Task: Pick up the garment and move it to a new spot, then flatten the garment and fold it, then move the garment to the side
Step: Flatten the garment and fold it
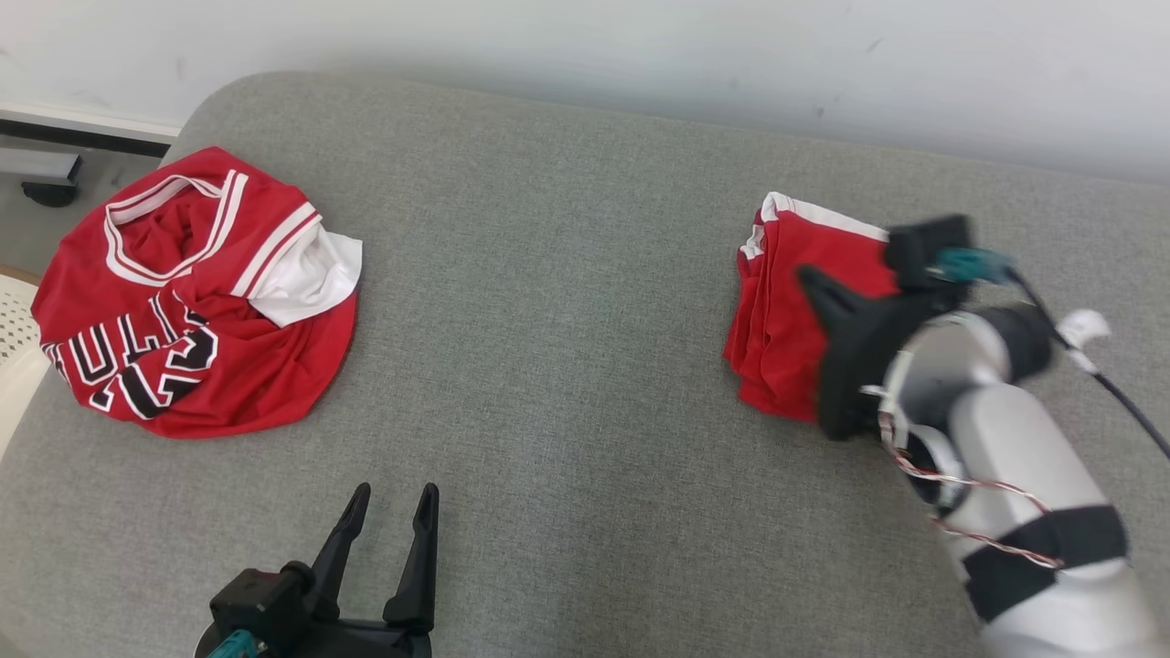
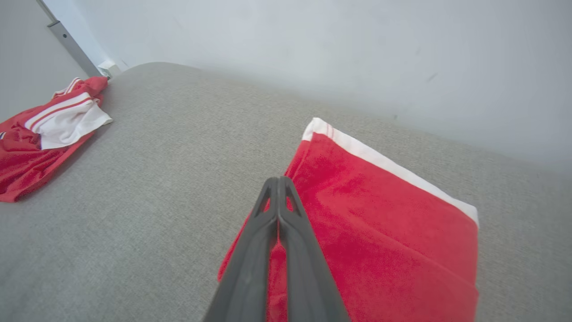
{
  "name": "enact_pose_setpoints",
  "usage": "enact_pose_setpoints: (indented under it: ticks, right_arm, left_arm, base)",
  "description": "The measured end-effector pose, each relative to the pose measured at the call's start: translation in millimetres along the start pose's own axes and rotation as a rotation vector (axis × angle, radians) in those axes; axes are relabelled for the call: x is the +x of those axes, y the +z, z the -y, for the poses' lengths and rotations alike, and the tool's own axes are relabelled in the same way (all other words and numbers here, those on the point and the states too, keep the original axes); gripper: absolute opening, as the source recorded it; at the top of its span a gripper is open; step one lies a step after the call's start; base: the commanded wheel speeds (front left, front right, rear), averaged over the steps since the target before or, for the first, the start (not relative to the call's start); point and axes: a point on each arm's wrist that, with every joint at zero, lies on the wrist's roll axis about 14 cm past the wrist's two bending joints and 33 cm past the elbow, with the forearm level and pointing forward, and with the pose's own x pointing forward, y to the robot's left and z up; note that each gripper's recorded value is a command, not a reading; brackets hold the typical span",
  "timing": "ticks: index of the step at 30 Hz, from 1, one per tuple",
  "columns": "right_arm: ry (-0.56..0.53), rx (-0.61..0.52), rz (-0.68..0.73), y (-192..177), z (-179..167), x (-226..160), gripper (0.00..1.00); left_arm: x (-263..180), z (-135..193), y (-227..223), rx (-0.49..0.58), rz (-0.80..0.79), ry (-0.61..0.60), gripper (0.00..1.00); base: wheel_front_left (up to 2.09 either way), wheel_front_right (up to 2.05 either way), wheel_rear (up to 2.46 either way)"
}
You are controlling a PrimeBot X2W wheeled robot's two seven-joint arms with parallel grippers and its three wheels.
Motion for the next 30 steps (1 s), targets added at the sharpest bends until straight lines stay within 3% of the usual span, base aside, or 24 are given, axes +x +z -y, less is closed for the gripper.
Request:
enact_pose_setpoints:
  ticks: [3,7,15,21,27,28,29,30]
  right_arm:
    - [-0.094,-0.019,-0.044,-21.2,29.1,-7.8,0.0]
    - [-0.137,-0.062,-0.079,-48.3,37.0,-7.0,0.0]
    - [-0.045,-0.044,-0.135,-102.3,-12.1,5.1,0.0]
    - [-0.009,-0.016,-0.063,-91.6,-28.9,4.2,0.0]
    - [0.028,0.1,0.075,-54.0,-41.4,-9.3,0.0]
    - [0.022,0.104,0.102,-48.0,-40.2,-13.8,0.12]
    - [0.011,0.111,0.131,-41.1,-37.0,-18.5,0.65]
    - [-0.008,0.122,0.16,-35.3,-30.8,-24.3,1.0]
  left_arm:
    - [-0.2,0.6,0.9,-0.001,0.003,-0.001,1.0]
    - [0.7,0.5,-2.1,-0.004,-0.006,0.001,1.0]
    - [2.5,-3.3,-5.0,-0.006,-0.013,0.013,1.0]
    - [2.0,-5.5,-1.6,-0.004,-0.002,0.017,1.0]
    - [-1.4,0.2,0.0,-0.003,0.005,-0.004,1.0]
    - [-0.8,1.6,2.4,-0.001,0.012,-0.01,1.0]
    - [-0.1,3.1,5.4,0.0,0.021,-0.015,1.0]
    - [0.4,5.1,8.0,0.0,0.03,-0.021,1.0]
  base:
    - [0.0,0.0,0.0]
    - [0.0,0.0,0.0]
    - [0.0,0.0,0.0]
    - [0.0,0.0,0.0]
    - [0.0,0.0,0.0]
    - [0.0,0.0,0.0]
    - [0.0,0.0,0.0]
    - [0.0,0.0,0.0]
